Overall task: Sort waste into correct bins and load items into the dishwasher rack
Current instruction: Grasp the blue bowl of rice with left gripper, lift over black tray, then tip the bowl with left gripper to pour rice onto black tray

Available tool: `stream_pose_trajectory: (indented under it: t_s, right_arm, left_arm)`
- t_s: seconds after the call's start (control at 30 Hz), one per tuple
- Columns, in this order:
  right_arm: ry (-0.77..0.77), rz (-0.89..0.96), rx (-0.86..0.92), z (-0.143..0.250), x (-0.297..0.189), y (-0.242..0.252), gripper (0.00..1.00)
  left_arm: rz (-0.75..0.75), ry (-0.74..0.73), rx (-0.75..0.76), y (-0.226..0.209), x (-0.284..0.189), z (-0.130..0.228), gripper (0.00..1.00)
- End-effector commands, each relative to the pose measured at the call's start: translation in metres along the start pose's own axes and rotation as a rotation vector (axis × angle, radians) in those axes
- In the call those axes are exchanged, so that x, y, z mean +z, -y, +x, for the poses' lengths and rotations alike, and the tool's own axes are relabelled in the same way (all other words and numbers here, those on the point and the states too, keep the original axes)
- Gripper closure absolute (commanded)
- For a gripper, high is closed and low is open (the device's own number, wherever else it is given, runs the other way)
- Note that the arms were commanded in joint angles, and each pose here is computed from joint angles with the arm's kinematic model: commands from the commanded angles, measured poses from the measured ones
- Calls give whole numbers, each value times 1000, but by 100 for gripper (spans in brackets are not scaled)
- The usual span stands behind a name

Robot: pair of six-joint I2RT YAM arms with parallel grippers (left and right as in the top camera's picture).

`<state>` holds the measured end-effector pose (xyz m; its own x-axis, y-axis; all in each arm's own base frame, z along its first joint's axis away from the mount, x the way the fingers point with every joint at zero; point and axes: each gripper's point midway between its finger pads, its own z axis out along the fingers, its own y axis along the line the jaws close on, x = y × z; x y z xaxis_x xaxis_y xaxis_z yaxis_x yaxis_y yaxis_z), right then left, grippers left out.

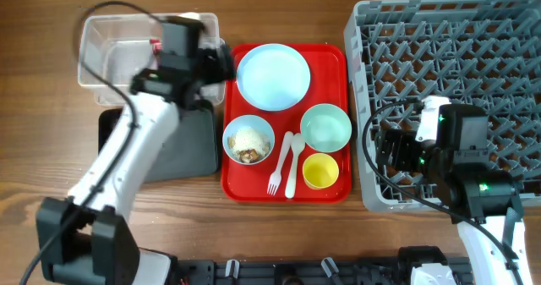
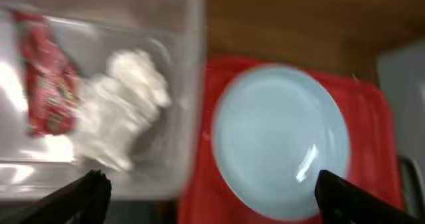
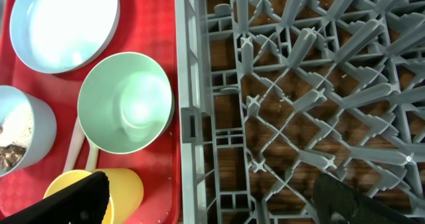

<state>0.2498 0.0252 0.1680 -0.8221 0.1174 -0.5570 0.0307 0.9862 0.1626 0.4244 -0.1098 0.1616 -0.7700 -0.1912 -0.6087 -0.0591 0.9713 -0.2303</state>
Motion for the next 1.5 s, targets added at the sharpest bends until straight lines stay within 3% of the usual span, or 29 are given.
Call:
stream_pose_trajectory:
  t_s: [0.0, 0.2, 0.3, 0.37, 0.57, 0.73, 0.9, 1.07, 1.23, 1.4, 1.47]
  right_arm:
    - [26, -22, 8, -8, -6, -5, 0]
    - [16, -20, 9, -6, -6, -5, 0]
    - [9, -19, 10, -4, -6, -5, 0]
    - [6, -18, 10, -3, -6, -4, 0]
    - [1, -18, 11, -2, -6, -4, 0]
    - [-2, -17, 11, -1, -6, -4, 0]
    - [-6, -17, 10, 0, -6, -4, 0]
    - [-7, -17, 10, 0, -6, -4, 0]
    - [-7, -16, 10, 0, -6, -4, 0]
    - [-9, -16, 10, 1, -6, -4, 0]
    - [-10, -16, 10, 1, -6, -4, 0]
  left_arm:
    - [84, -175, -53, 55, 0, 59, 0]
    - [19, -403, -103, 96, 20, 149, 2]
    - [-8, -455, -66, 103, 34, 177, 15]
    - [-45, -500, -42, 100, 47, 197, 27]
    - [-86, -542, -32, 91, 61, 214, 96]
    - [-55, -511, -38, 98, 40, 196, 96]
    - [48, -400, -24, 108, -7, 148, 96]
    - [-12, -387, -163, 42, -43, 108, 96]
    - [275, -481, -162, 21, -44, 93, 96]
    - [510, -462, -233, -20, -49, 87, 96]
    - [550, -450, -328, -42, -44, 91, 96]
